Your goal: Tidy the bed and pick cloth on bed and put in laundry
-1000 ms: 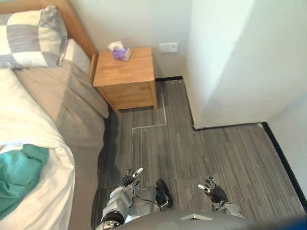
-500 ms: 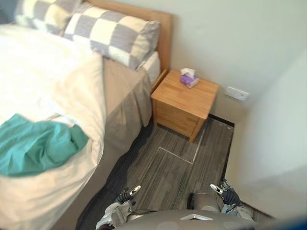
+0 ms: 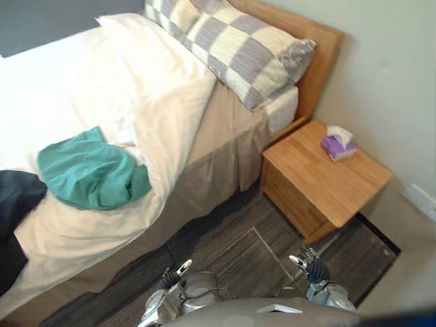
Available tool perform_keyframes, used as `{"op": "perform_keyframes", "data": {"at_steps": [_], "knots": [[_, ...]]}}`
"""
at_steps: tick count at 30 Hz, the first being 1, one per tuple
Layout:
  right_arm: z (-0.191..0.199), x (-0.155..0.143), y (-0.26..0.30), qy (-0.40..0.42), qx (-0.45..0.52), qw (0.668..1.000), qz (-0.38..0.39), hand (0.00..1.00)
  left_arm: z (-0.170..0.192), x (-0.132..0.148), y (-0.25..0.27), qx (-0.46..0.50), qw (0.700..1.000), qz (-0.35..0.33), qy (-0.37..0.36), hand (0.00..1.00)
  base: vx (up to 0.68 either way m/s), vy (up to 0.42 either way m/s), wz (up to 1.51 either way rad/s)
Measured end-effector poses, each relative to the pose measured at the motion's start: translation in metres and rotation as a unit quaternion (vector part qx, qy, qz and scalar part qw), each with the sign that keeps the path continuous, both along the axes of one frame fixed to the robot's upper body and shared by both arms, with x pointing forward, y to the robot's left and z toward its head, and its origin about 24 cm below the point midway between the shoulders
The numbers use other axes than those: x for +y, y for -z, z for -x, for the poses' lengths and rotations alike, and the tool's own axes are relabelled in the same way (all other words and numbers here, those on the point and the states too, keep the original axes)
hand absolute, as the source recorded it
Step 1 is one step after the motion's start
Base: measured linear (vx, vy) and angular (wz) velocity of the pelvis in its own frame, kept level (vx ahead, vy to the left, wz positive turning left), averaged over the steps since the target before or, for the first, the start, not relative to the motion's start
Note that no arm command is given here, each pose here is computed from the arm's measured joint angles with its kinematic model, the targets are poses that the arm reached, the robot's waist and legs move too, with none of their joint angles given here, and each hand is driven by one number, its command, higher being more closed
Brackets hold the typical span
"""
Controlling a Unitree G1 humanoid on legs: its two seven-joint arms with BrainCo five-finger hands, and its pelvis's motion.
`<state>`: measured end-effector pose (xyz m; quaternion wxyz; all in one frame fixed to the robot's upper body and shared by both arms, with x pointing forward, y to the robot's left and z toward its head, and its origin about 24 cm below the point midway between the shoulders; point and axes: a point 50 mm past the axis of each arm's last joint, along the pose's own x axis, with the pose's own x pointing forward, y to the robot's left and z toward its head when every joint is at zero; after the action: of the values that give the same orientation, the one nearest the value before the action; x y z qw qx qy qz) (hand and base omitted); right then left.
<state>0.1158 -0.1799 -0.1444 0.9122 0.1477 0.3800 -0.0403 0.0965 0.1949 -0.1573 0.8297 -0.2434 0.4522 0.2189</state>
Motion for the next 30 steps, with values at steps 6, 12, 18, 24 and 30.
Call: {"op": "perform_keyframes", "data": {"at_steps": [6,12,18,24,30], "knots": [[-0.002,0.007,0.000,0.017,-0.004,1.000,-0.015,0.00,-0.003,0.005,-0.001,-0.005,1.000,-0.009,0.010,0.00,0.28,0.112,0.38],[0.001,0.009,0.002,0.017,0.009,1.000,-0.005,0.00,-0.004,0.002,-0.001,0.001,0.999,-0.012,0.047,0.00,0.21,0.071,0.27],[-0.003,0.000,0.000,0.010,0.004,1.000,0.019,0.00,0.002,0.011,0.001,0.032,0.991,-0.039,0.124,0.00,0.20,0.012,0.87],[0.006,0.003,0.001,0.028,-0.007,1.000,0.011,0.00,-0.001,0.009,0.001,0.030,0.990,-0.036,0.134,0.00,0.18,-0.240,1.02],[0.009,-0.013,0.001,0.049,0.003,0.999,0.022,0.00,0.001,-0.017,0.005,0.028,0.992,-0.003,0.121,0.00,0.16,-0.228,0.26]]}}
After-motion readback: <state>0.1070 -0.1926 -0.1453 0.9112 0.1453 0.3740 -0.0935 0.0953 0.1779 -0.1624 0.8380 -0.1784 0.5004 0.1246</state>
